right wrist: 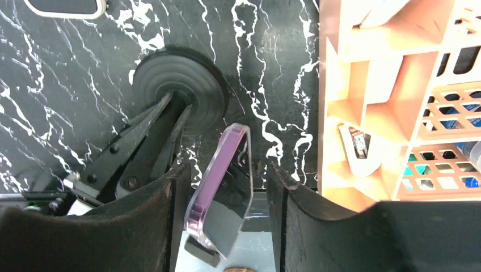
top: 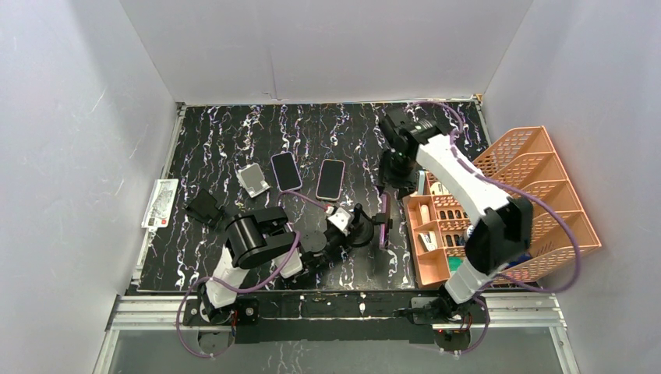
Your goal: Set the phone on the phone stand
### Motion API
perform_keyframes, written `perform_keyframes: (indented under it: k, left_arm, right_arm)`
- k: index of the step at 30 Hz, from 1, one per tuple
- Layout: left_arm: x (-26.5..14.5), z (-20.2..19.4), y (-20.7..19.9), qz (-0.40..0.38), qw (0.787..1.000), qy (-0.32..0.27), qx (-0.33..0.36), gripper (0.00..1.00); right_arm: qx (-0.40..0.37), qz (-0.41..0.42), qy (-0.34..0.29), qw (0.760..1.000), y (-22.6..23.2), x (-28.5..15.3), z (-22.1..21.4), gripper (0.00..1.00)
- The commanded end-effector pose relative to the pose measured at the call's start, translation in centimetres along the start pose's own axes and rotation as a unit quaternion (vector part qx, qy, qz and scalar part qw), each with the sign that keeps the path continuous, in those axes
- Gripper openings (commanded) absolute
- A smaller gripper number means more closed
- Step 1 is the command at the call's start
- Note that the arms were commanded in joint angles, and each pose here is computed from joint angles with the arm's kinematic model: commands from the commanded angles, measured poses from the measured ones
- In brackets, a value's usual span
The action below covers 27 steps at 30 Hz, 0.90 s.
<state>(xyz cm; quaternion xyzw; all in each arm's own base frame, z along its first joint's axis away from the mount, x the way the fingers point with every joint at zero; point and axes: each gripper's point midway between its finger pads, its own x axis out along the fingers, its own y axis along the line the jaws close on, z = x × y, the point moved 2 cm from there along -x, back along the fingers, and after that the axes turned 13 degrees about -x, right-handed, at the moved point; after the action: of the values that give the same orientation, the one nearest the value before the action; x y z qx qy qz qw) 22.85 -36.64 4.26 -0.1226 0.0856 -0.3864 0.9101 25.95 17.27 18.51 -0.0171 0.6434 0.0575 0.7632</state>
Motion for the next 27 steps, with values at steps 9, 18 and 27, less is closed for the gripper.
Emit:
perform_keyframes:
  k: [9, 18, 27]
  left_arm:
    - [0.0, -3.9, -1.0, -0.024, 0.999, 0.041, -0.015, 0.0]
    - [1.2, -4.5, -1.4, -0.032, 0.998, 0.049, -0.025, 0.0]
    - [1.4, -4.1, -0.2, -0.015, 0.998, 0.043, -0.031, 0.0]
  right_arm:
    - [-0.099, 0.19, -0.126, 0.969, 0.6, -4.8, -7.5, 0.73]
    - [-0.13, 0.232, -0.174, 0.948, 0.8, -4.9, -8.9, 0.92]
    - [-0.123, 0.242, -0.133, 0.953, 0.3, -3.6, -11.8, 0.93]
